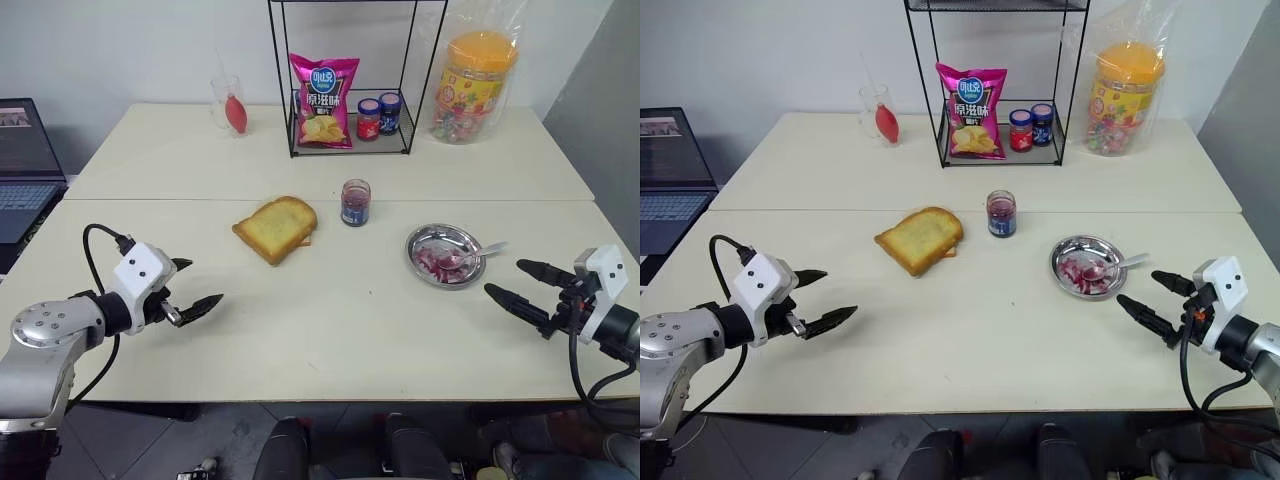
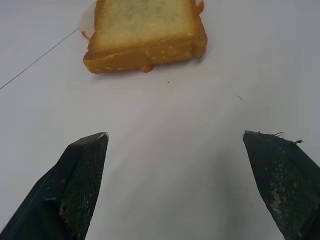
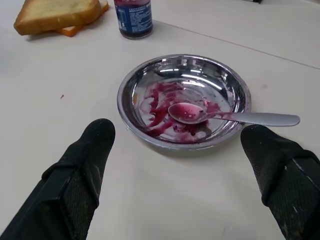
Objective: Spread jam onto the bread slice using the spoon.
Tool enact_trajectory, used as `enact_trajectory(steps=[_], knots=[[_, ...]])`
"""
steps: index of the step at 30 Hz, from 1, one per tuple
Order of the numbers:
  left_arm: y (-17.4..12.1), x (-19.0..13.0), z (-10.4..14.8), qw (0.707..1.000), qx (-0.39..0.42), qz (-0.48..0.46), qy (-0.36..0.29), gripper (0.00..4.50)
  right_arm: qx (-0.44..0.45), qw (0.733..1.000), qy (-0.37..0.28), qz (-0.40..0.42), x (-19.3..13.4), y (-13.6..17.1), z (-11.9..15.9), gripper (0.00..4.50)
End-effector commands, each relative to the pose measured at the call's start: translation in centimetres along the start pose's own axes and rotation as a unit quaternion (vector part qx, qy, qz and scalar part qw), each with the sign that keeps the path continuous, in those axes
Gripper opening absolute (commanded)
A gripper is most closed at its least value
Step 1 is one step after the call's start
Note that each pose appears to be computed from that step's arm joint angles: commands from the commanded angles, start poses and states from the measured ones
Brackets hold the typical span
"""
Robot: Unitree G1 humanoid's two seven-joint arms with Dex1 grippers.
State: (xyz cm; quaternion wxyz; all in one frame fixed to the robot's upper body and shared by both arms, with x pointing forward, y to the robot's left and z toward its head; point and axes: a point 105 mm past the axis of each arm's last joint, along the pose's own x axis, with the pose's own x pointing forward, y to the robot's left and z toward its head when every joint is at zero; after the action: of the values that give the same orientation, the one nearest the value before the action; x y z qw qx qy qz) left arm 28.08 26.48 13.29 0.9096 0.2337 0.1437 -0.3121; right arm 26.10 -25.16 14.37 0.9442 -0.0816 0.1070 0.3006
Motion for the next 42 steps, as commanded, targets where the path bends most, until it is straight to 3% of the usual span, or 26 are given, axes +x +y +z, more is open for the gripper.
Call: enact_trajectory(steps=[1,8,15,22,27,31,42], knots=[[0.1,-0.4,1.4,0.999,0.022,0.002,-0.027,4.50,-0.021,1.000,-0.016,0.014,-0.4,0.7,1.3,4.47],[0.1,-0.1,1.2,0.999,0.016,0.007,-0.030,4.50,-0.025,0.999,-0.005,0.032,-0.7,1.3,1.2,4.47],[1.2,0.9,1.9,0.994,-0.054,0.063,-0.072,4.50,-0.030,0.998,-0.005,0.052,-0.1,2.5,1.4,4.47],[3.4,3.4,2.7,0.960,-0.220,0.124,-0.119,4.50,-0.088,0.984,-0.041,0.148,2.2,7.2,4.7,4.47],[4.0,4.7,2.6,0.950,-0.258,0.134,-0.111,4.50,-0.108,0.980,-0.058,0.158,3.6,8.5,5.9,4.47],[3.8,8.6,2.1,0.929,-0.334,0.128,-0.096,4.50,-0.131,0.968,-0.069,0.201,5.9,11.1,7.2,4.47],[5.9,12.1,1.9,0.900,-0.397,0.156,-0.091,4.50,-0.138,0.969,-0.055,0.199,6.0,11.1,6.6,4.47]])
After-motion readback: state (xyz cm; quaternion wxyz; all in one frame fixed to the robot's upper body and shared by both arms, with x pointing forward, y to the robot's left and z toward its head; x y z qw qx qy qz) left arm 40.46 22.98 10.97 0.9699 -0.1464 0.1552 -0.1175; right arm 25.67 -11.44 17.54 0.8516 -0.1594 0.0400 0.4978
